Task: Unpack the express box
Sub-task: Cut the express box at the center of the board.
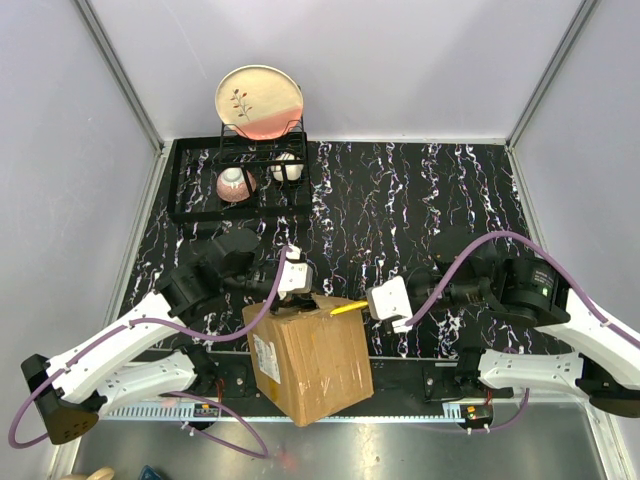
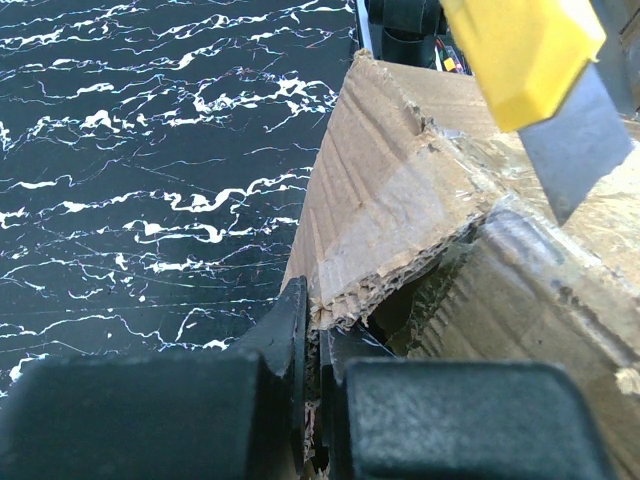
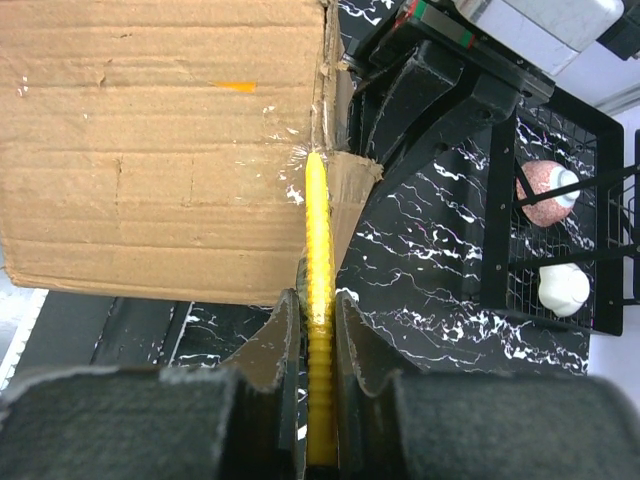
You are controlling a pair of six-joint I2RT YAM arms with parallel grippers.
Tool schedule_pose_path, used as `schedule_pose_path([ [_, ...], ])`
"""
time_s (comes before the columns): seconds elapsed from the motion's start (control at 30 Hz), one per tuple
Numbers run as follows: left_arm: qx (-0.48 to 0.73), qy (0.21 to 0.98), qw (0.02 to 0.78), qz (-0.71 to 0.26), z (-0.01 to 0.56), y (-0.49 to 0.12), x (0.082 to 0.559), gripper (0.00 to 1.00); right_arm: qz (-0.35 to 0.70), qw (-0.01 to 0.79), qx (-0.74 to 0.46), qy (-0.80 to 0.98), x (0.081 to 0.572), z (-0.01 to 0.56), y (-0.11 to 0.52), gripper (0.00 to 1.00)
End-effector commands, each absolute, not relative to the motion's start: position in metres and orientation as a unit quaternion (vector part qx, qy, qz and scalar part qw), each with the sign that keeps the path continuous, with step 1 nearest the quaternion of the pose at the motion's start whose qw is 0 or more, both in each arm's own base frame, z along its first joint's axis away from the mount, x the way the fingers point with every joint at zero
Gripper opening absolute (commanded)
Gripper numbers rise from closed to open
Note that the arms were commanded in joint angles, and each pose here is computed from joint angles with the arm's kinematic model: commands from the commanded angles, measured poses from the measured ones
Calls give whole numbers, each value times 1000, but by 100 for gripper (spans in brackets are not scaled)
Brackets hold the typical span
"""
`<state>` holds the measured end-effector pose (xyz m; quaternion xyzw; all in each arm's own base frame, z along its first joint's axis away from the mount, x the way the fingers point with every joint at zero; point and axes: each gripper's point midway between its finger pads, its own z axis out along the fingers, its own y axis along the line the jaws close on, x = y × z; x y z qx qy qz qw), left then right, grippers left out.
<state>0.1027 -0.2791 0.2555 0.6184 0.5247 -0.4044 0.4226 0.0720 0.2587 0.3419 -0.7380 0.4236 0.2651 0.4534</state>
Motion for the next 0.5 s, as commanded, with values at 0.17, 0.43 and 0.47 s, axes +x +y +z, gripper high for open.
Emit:
schedule_pose_path([
  [0.17,608,483,463,-428,290,-286,100,0,252,481,-723,427,80,354,262,0],
  [0.43,608,480,463,-431,291,-287,99,0,251,474,-726,430,80,351,264,0],
  [0.47,607,480,465,-430,292,-287,100,0,251,475,-726,429,80,352,265,0],
])
